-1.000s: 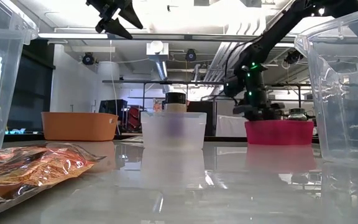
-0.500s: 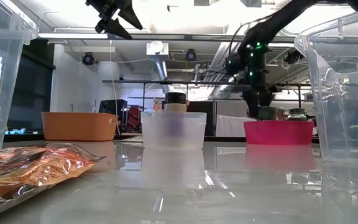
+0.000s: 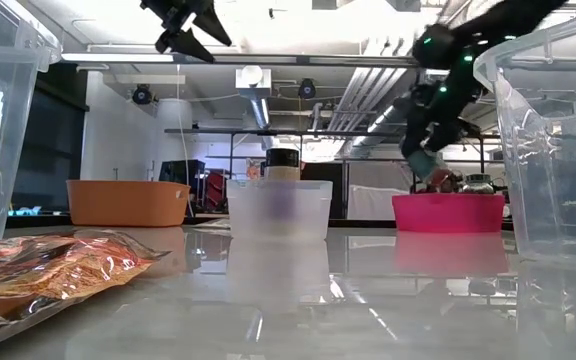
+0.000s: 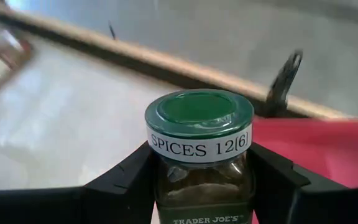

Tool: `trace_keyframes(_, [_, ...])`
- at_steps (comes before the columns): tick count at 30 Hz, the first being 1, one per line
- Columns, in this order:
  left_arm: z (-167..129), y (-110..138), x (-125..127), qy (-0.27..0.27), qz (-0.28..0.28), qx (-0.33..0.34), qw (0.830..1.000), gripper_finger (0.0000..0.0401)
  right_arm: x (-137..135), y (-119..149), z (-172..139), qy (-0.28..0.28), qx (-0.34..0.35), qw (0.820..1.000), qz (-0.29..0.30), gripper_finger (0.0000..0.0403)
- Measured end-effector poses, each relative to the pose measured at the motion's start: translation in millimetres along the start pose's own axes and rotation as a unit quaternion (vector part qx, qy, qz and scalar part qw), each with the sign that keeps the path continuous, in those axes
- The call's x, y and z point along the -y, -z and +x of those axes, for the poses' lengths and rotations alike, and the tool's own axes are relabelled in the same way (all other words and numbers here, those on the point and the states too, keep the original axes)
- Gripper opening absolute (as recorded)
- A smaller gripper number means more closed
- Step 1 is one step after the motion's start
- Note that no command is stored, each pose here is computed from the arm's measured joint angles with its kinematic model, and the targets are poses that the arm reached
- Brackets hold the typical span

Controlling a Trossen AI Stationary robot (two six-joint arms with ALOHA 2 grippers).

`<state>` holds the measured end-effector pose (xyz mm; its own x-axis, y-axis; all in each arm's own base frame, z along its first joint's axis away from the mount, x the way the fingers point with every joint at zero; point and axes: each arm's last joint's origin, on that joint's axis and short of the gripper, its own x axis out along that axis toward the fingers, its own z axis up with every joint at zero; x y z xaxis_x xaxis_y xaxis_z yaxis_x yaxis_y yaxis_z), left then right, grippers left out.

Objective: Sort spices by type
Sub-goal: Put the green seasoning bottle into the pink bin

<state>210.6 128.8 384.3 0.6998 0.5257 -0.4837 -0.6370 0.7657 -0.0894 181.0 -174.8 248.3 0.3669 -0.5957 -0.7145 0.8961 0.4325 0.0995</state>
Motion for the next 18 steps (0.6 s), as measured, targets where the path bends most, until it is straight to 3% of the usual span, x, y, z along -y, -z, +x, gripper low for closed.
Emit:
trace_keyframes(5, [13,-10,2,0.009,-0.015,0.048,0.999,0.0294,6,19,-8,0.046,0.18,0.982,0.023,0.0193])
trace_keyframes(8, [22,-12,3,0.016,-0.016,0.056,0.998,0.0294,9,29,-2,0.05,0.185,0.98,0.062,0.0193])
trace_keyframes(13, [32,-9,4,0.02,-0.018,0.04,0.999,0.0294,11,45,13,0.099,0.167,0.977,0.09,0.0193])
trace_keyframes(18, [37,-8,5,0.02,-0.029,0.032,0.999,0.0294,10,53,27,0.104,0.174,0.973,0.106,0.0193])
